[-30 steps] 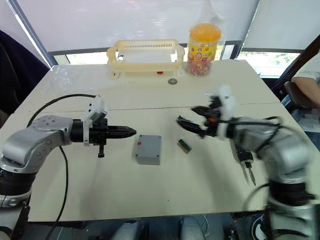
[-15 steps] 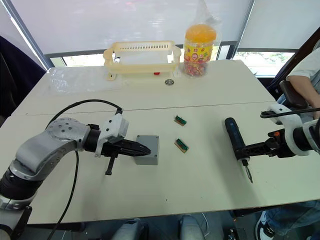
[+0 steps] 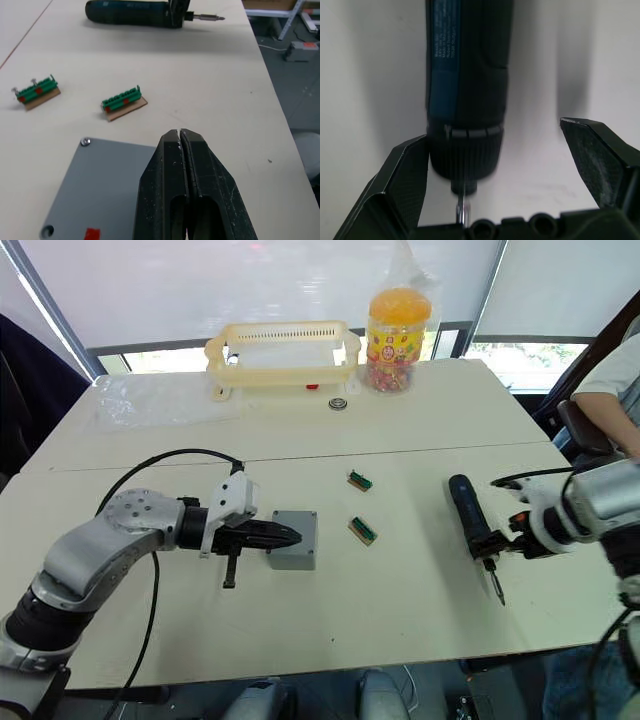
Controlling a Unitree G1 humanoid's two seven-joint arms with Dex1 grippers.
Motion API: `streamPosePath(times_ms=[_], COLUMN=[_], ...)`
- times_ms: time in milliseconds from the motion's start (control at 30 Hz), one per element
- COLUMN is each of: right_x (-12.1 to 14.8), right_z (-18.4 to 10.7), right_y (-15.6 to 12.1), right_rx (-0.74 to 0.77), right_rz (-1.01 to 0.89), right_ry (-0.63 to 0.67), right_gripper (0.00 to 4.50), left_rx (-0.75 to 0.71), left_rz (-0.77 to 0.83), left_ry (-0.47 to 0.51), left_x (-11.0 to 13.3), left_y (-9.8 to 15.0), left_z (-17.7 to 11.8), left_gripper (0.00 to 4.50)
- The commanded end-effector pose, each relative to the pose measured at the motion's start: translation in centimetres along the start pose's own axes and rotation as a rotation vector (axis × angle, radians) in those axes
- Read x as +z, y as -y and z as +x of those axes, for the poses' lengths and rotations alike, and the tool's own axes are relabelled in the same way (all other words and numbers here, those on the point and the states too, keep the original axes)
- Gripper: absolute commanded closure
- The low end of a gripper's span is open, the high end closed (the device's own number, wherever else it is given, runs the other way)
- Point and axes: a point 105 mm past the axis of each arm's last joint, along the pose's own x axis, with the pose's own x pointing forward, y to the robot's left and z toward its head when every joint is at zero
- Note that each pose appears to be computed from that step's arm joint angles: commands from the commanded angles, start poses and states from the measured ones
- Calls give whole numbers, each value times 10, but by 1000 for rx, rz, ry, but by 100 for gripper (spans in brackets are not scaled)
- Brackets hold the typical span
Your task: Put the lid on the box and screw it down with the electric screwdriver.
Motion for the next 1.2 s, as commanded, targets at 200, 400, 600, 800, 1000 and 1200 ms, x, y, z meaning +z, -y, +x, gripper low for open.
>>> streamPosePath(times_ms=[200,400,600,800,1000,1200], right_x=[-4,42,141,131,87,74], right_z=[18,-11,-104,-122,-85,-72], right_y=[3,2,-55,-155,-224,-248], right_rx=[-61,-34,176,313,574,569], right_rz=[-57,31,-94,-249,-220,-264], right_ry=[-53,219,1018,1554,1545,1550], right_gripper=[273,273,273,273,273,273], left_rx=[77,142,165,97,31,41], left_rz=[-3,-29,-71,-77,-65,-41], left_ry=[5,10,42,21,-23,-43], left_x=[0,0,5,-3,-10,-15], left_y=[-5,-25,-49,-53,-43,-39], left_z=[-13,-33,-48,-39,-27,-19], left_gripper=[450,450,450,450,450,450])
